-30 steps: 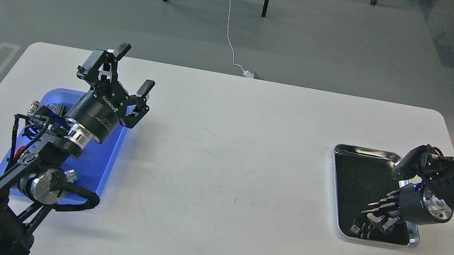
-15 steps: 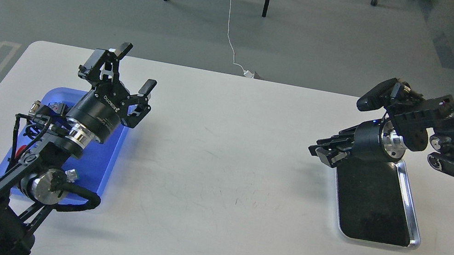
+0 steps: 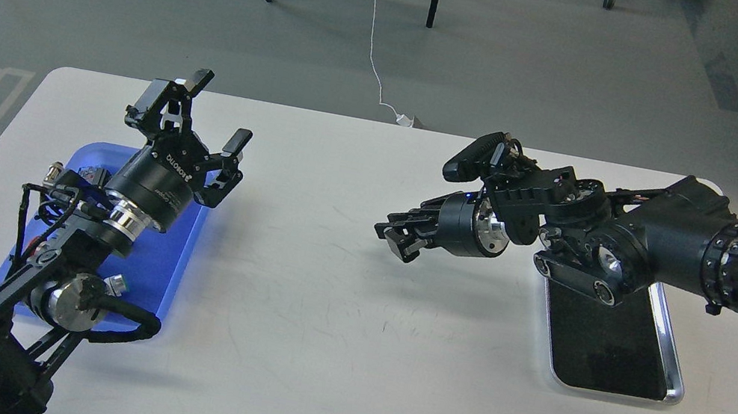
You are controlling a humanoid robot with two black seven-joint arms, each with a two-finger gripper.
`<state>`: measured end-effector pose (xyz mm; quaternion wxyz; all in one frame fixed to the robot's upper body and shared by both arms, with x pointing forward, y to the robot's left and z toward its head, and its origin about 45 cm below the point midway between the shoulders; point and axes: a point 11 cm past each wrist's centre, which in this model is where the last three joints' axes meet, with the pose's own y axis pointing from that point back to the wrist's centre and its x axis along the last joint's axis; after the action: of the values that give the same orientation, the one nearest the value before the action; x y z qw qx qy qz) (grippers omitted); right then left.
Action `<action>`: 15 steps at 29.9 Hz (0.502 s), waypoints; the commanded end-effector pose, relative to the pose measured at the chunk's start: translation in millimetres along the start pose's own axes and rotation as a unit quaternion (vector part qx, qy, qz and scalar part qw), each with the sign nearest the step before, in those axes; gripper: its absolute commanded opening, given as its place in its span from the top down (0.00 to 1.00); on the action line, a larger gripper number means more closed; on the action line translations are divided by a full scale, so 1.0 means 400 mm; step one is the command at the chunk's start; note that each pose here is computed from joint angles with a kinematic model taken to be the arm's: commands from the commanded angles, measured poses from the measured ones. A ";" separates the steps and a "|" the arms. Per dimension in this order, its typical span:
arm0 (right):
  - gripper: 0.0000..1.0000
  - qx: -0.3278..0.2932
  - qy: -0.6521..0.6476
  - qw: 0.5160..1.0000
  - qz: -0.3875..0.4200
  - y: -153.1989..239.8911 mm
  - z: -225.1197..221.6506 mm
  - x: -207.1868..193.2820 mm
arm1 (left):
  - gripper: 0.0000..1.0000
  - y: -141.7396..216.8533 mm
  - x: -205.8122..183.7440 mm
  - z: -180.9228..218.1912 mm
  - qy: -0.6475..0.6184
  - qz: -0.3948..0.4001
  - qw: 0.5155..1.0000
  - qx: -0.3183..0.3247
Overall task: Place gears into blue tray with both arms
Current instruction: 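Carry the second black part to the table center and release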
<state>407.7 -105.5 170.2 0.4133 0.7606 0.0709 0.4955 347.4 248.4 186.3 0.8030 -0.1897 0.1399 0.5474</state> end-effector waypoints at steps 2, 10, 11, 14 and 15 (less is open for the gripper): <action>0.80 0.005 -0.003 1.000 -0.015 -0.014 -0.010 -0.037 | 0.02 0.001 0.003 0.003 -0.002 0.001 1.000 -0.001; 0.80 0.012 -0.002 0.999 -0.031 -0.022 -0.019 -0.096 | 0.02 0.001 0.005 0.005 -0.002 0.002 1.000 -0.002; 0.79 0.015 -0.003 0.999 -0.035 -0.023 -0.024 -0.103 | 0.01 0.001 0.005 0.005 -0.002 0.002 1.000 -0.003; 0.79 0.020 -0.005 0.999 -0.037 -0.026 -0.032 -0.110 | 0.01 0.000 0.008 0.009 -0.002 0.003 1.000 -0.005; 0.79 0.022 -0.005 0.999 -0.038 -0.026 -0.034 -0.112 | 0.01 0.003 0.012 0.011 -0.002 0.006 1.000 -0.006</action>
<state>380.4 -115.0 135.7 0.4178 0.7668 0.1047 0.4759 348.1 251.5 187.6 0.8015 -0.1908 0.1371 0.5499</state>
